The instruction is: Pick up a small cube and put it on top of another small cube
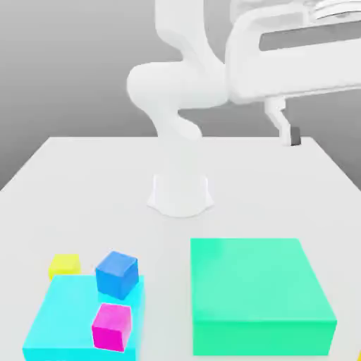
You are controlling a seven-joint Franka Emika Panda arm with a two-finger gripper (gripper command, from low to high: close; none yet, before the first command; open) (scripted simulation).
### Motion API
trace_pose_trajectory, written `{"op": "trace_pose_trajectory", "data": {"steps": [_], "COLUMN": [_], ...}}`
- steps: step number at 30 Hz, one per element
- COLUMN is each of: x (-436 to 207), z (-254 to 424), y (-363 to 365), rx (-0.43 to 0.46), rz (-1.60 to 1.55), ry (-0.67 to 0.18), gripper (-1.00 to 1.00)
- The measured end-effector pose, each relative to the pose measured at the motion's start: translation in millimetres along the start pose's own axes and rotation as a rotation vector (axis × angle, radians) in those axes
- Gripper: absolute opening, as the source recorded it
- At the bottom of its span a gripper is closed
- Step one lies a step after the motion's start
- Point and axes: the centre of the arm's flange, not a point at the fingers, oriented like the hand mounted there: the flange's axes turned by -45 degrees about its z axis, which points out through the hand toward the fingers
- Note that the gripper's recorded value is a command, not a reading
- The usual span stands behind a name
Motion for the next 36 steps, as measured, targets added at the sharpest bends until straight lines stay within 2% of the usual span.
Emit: {"op": "trace_pose_trajectory", "data": {"steps": [8,15,19,20,26,31,36], "x": [-28,-87,-112,-116,-117,-97,-73], "z": [138,257,320,328,333,276,221], "y": [-58,-101,-100,-99,-99,-100,3], "rx": [-0.038,-0.104,-0.115,-0.115,-0.113,-0.115,-0.138], "rz": [-0.003,-0.019,-0.022,-0.022,-0.022,-0.02,0.022], "ry": [-0.174,-0.311,-0.327,-0.327,-0.326,-0.327,-0.317], "gripper": [0.0,0.0,0.0,-1.0,-1.0,-1.0,-1.0]}}
